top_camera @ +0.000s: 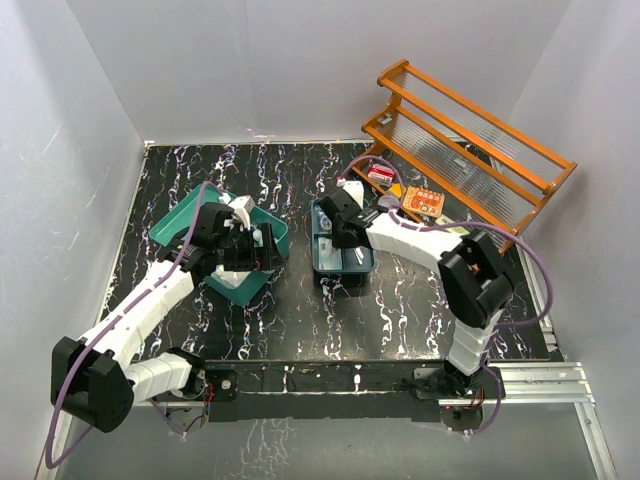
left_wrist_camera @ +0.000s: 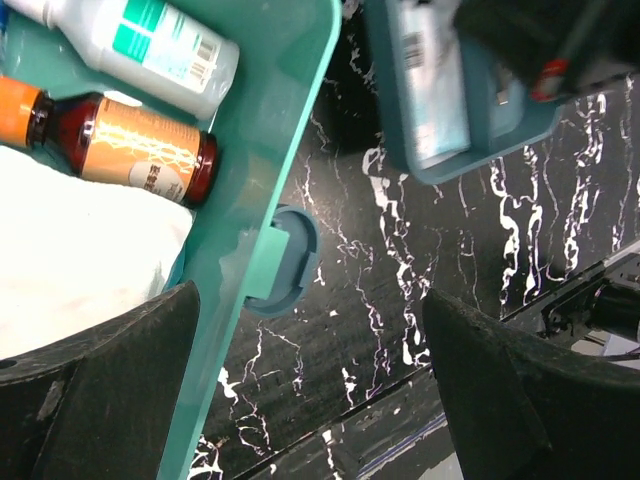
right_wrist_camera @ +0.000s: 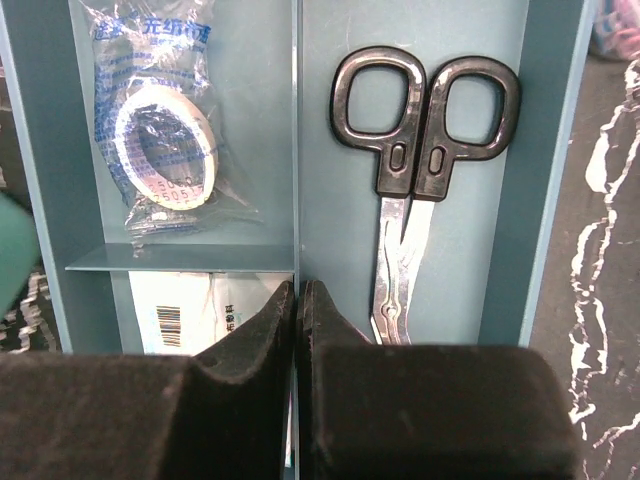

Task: Organize the medicine kit

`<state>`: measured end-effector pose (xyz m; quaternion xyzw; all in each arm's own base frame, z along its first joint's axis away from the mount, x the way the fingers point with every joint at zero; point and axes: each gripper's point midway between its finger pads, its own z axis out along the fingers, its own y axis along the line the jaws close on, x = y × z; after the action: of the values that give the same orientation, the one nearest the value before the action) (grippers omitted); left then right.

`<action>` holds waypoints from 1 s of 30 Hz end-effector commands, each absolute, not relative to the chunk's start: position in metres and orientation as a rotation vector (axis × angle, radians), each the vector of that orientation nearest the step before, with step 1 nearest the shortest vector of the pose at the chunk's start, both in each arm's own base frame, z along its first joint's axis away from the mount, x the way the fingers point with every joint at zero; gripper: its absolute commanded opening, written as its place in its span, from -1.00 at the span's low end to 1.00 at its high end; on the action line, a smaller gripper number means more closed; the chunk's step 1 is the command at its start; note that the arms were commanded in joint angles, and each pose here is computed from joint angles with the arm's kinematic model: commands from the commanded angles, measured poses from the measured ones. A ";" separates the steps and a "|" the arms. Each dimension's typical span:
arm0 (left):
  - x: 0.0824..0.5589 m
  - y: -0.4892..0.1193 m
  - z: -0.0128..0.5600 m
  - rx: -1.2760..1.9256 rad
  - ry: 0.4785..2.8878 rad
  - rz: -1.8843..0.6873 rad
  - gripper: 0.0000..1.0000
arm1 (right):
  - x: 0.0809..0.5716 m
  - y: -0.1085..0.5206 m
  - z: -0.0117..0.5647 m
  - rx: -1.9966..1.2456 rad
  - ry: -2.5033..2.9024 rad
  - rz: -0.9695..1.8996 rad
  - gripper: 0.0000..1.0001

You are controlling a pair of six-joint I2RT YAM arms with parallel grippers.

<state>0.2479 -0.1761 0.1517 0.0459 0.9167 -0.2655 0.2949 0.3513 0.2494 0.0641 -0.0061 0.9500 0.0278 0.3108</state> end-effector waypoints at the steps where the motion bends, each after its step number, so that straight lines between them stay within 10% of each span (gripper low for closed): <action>1: 0.235 -0.178 0.137 0.118 2.513 -0.740 0.81 | 0.359 0.246 0.128 0.034 2.365 0.155 -1.00; 30: 0.284 -0.243 0.162 0.044 2.366 -1.096 0.58 | 0.327 0.193 0.206 0.063 2.280 0.113 -1.00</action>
<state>0.2719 -0.2244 0.1378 0.0045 0.8978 -0.3649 0.2464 0.3197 0.1997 0.1805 0.0113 0.9251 0.0422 0.3773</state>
